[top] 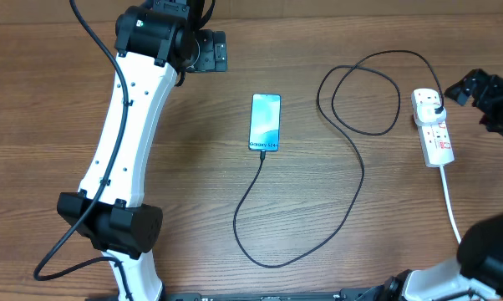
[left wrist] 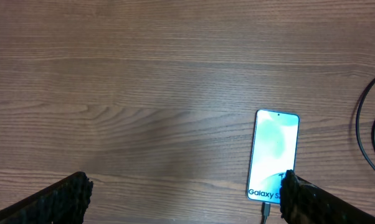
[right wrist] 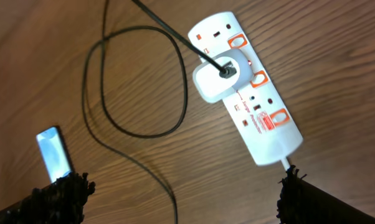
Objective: Plug charger to phone and switch on socket
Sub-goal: 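Lift the right gripper up and away from the power strip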
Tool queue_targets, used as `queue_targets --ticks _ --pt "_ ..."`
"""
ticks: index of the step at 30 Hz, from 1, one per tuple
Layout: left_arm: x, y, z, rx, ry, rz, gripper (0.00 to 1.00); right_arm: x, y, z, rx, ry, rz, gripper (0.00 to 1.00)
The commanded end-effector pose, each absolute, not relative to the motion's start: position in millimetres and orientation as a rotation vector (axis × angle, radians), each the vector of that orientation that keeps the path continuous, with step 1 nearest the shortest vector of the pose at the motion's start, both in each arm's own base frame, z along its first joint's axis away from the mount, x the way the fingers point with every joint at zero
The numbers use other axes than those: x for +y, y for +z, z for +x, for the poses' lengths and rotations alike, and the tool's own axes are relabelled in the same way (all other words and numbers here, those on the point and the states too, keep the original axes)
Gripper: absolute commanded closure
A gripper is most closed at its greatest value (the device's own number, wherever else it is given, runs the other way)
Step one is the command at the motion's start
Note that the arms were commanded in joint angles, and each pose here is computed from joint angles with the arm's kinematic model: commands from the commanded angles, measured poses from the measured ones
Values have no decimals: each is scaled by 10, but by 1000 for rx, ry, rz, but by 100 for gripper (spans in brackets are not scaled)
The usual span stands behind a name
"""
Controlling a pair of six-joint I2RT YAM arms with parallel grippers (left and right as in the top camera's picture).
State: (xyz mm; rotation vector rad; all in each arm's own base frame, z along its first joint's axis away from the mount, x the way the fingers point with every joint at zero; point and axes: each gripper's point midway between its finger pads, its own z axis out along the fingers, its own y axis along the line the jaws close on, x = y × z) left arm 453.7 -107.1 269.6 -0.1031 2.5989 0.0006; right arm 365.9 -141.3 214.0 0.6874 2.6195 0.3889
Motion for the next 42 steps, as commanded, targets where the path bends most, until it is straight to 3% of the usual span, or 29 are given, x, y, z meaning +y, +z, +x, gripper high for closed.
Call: queue_targets --ticks 1,42 --pt "-1043 2679 4550 2600 37 -79 0 -1402 2520 3571 2537 321 678 0" --pt "-1043 2679 4550 2600 37 -79 0 -1378 2612 3527 2518 310 666 0"
